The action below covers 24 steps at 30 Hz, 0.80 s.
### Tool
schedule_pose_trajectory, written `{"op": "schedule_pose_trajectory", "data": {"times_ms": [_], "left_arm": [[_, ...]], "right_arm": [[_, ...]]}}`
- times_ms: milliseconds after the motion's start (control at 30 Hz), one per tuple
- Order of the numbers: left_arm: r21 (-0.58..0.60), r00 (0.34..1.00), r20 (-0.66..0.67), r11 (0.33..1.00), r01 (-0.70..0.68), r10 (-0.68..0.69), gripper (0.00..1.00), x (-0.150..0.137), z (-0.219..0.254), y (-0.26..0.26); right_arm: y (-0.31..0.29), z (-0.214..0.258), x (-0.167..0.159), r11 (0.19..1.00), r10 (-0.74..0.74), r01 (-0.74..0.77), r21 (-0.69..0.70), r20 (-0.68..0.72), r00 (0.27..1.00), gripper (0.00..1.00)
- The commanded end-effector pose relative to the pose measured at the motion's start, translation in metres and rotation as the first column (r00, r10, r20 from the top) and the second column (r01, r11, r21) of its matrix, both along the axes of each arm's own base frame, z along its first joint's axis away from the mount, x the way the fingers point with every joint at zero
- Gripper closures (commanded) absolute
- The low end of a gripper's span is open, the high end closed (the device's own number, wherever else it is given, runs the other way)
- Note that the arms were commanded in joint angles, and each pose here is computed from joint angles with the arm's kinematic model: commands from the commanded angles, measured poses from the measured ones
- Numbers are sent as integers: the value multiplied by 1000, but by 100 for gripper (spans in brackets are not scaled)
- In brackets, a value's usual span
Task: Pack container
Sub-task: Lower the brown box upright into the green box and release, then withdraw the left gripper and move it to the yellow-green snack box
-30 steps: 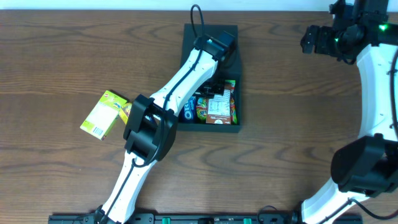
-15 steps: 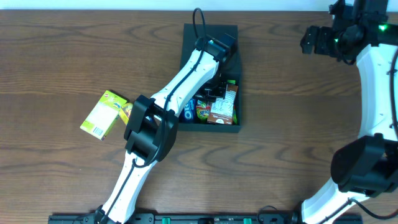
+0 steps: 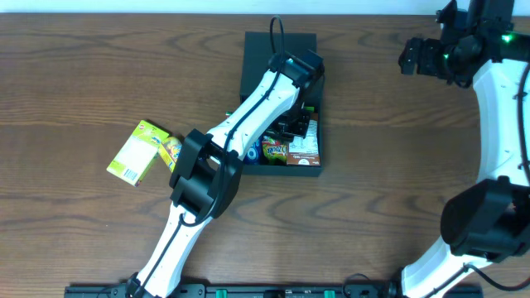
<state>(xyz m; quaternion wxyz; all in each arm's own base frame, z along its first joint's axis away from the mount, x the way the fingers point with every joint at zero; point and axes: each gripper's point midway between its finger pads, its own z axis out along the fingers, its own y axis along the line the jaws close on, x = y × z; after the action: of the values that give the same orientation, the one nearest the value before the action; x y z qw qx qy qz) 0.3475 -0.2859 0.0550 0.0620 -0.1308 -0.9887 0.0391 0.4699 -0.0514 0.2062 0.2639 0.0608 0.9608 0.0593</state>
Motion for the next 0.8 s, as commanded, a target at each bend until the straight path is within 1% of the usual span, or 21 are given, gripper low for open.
{"op": "schedule_pose_trajectory", "data": {"times_ms": [0,167,233,300,400,433,533,600,667,767], "left_arm": [[-14,1000,-2,1000,23,-23,94,-3,5,-1],[53,998,67,998,15,-19,94,11,14,15],[29,994,107,1000,4,-7,94,20,28,14],[-21,984,179,1000,14,-10,94,35,52,9],[-3,966,258,1000,11,-10,94,50,73,15],[6,961,276,1000,1,-2,94,55,79,20],[-26,949,312,999,-43,48,94,68,101,36],[-49,934,345,996,-79,91,94,77,122,55],[-60,921,375,994,-86,103,94,83,138,73],[-22,902,418,993,-112,111,94,87,161,111]], "right_arm": [[1,-5,1,1000,22,-22,13,-4,1000,1],[1,-5,1,1000,22,-22,12,-4,1000,1],[1,-5,1,1000,22,-22,12,-3,1000,1],[1,-5,1,1000,22,-22,12,-3,1000,1],[1,-5,1,1000,22,-22,12,-4,1000,1],[1,-5,1,1000,22,-22,12,-4,1000,1],[1,-5,1,1000,22,-22,12,-4,1000,1],[1,-5,1,1000,22,-22,12,-3,1000,1],[1,-4,1,1000,22,-22,12,-1,1000,1],[1,-4,2,1000,22,-22,12,2,1000,1]]}}
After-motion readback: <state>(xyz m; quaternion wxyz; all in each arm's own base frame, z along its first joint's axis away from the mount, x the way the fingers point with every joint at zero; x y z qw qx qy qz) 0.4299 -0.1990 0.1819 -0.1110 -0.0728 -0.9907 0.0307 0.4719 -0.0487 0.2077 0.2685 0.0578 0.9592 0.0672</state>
